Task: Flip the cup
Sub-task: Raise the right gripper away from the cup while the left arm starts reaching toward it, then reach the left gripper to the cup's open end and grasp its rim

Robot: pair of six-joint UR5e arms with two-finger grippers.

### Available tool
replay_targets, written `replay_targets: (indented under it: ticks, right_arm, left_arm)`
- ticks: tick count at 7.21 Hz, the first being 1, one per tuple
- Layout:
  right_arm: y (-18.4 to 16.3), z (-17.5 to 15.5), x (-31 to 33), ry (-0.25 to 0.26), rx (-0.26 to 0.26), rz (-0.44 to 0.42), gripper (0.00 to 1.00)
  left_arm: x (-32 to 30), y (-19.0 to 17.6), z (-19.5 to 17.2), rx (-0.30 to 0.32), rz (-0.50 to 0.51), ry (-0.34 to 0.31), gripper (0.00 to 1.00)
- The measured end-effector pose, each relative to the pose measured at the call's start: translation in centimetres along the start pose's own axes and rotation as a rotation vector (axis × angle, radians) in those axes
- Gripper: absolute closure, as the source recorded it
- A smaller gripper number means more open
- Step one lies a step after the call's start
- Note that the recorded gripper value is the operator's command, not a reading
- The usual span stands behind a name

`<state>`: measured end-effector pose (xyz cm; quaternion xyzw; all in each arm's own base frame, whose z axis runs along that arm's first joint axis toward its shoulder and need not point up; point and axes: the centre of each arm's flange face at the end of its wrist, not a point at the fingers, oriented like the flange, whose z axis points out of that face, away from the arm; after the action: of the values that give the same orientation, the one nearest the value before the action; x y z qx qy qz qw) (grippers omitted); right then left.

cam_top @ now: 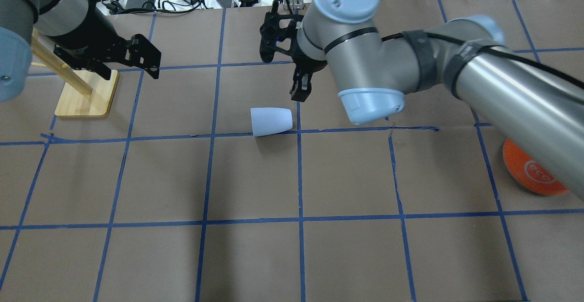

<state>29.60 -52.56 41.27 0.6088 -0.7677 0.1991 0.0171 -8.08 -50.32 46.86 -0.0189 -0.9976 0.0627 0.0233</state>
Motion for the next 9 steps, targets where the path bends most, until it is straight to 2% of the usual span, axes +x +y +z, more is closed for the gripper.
replay_targets:
  ticks: [1, 3, 5, 6, 8, 9]
  right_arm:
    - [2.7, -3.9, 0.9, 0.011, -0.043, 0.109, 0.0]
    - [6.4, -8.9, 0.9, 0.036, -0.153, 0.387, 0.0]
    - [7.6, -11.5, 0.3, 0.066, -0.21, 0.668, 0.0]
    - [7.6, -12.8, 0.1, 0.062, -0.238, 0.814, 0.0]
    - [8.0, -15.3, 0.7, 0.037, -0.291, 1.017, 0.0]
    - [9.4, -16.2, 2.0, 0.03, -0.29, 1.095, 0.0]
  left_arm:
    - [0.1, -0.3, 1.9, -0.016, -0.002, 0.074, 0.0]
    - [0.9, -2.2, 6.5, -0.019, -0.024, 0.27, 0.0]
    - [2.1, -3.5, 13.8, -0.043, -0.054, 0.484, 0.0]
    - [2.6, -3.7, 17.3, -0.058, -0.069, 0.572, 0.0]
    - [3.7, -4.6, 22.8, -0.052, -0.058, 0.647, 0.0]
    - [4.6, -4.9, 24.7, -0.056, -0.049, 0.682, 0.02]
